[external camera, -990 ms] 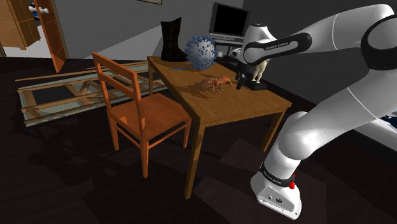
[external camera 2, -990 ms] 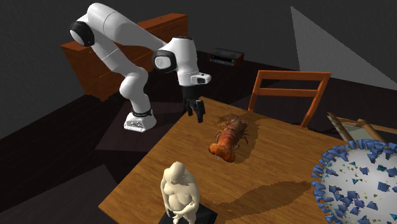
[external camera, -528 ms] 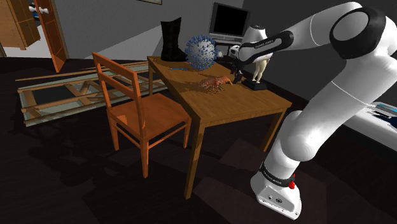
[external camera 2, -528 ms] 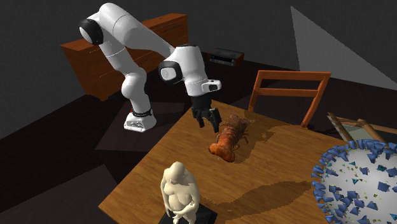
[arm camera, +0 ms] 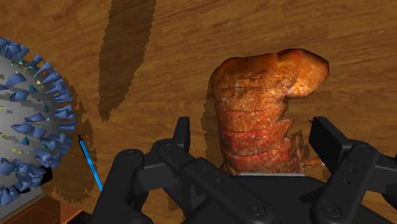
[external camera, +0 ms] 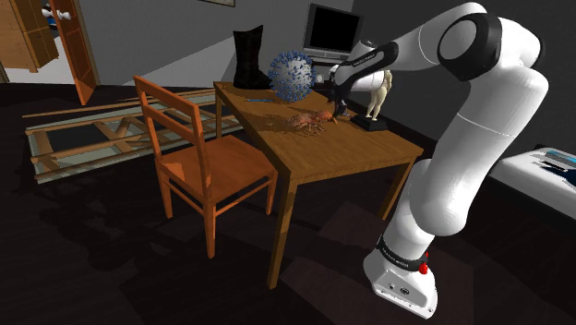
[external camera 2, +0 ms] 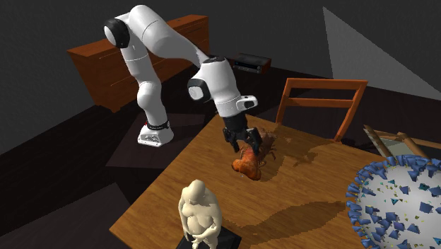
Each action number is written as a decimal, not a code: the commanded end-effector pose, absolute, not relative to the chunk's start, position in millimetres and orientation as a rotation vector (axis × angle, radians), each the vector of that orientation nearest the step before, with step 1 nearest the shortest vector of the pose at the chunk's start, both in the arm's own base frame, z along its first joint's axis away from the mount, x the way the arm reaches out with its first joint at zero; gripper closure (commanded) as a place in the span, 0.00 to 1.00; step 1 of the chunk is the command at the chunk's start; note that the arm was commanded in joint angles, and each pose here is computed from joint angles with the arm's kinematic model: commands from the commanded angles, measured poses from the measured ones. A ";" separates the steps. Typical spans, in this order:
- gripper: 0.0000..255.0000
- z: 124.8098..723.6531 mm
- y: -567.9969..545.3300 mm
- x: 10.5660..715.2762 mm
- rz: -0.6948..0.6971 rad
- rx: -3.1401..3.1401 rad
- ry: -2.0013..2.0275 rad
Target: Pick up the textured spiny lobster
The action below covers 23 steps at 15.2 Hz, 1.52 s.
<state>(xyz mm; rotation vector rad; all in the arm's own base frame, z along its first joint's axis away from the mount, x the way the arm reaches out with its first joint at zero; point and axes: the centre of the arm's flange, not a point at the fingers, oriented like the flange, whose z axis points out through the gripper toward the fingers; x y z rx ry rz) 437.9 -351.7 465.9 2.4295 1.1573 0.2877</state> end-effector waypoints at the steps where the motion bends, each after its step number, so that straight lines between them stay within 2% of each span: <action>1: 0.00 455.9 -351.8 438.1 0.289 2.427 1.159; 6: 0.00 437.0 -351.8 438.1 0.289 2.427 1.159; 7: 1.00 438.1 -351.9 438.1 0.289 2.427 1.159; 16: 1.00 437.0 -351.8 438.1 0.289 2.427 1.159; 23: 1.00 474.0 -351.8 438.1 0.289 2.427 1.159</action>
